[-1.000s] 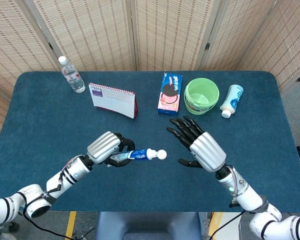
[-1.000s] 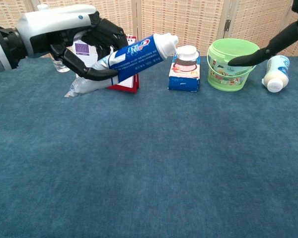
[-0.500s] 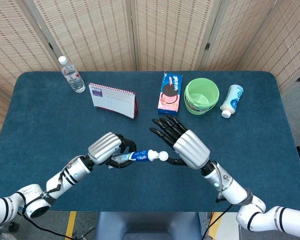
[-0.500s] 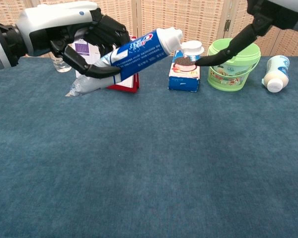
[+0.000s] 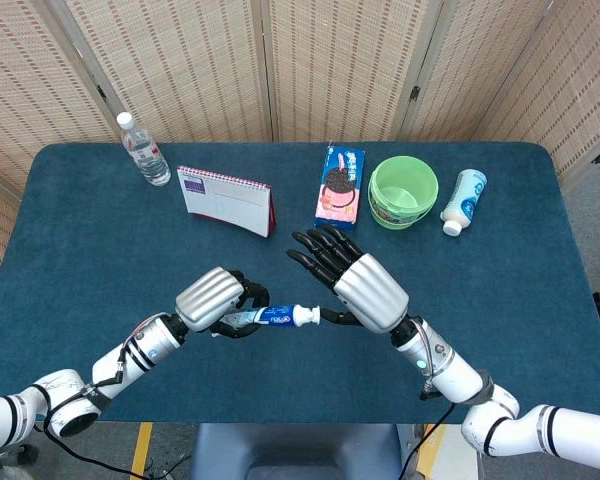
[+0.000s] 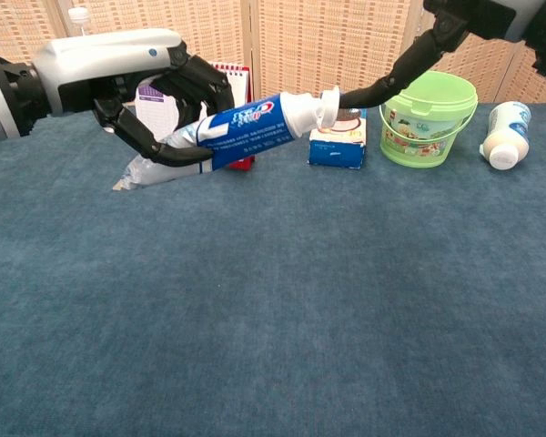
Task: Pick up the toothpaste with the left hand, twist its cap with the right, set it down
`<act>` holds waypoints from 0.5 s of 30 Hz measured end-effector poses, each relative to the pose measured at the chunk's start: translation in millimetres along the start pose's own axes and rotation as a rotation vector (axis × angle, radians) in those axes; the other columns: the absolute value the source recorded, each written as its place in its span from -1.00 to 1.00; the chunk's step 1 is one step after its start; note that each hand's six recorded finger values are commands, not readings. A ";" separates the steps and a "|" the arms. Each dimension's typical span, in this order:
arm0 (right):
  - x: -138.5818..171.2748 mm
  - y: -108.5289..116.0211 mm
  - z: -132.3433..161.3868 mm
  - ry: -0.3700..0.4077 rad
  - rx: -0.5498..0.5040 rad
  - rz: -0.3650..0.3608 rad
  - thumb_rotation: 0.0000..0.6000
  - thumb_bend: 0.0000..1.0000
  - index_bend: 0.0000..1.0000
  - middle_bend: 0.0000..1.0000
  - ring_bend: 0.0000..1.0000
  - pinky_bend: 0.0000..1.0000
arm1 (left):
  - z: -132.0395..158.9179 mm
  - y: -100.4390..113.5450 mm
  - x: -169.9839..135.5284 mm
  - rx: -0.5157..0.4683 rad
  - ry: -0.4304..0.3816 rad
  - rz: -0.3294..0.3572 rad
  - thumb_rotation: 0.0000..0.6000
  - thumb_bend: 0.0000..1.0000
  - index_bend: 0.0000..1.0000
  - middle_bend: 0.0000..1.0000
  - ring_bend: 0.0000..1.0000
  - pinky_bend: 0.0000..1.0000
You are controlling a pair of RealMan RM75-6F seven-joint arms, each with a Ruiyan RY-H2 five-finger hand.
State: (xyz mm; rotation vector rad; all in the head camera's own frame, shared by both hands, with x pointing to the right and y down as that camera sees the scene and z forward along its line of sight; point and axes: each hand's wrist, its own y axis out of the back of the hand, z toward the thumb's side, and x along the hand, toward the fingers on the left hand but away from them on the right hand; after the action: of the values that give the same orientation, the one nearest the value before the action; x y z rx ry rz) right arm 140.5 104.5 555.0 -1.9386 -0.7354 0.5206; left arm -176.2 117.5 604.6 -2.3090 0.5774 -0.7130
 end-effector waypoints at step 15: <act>17.9 8.8 -7.7 -0.062 -0.104 0.024 0.83 -1.00 -1.00 -1.00 -1.00 -1.00 | -27.6 -5.2 -13.4 -0.056 0.095 0.065 1.00 0.16 0.48 0.64 0.48 0.04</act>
State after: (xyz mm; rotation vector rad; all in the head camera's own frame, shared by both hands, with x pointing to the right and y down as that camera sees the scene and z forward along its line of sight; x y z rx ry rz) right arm 160.7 108.8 549.7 -2.0375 -0.7936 0.5696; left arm -202.4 116.3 621.4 -2.3061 0.7211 -0.7878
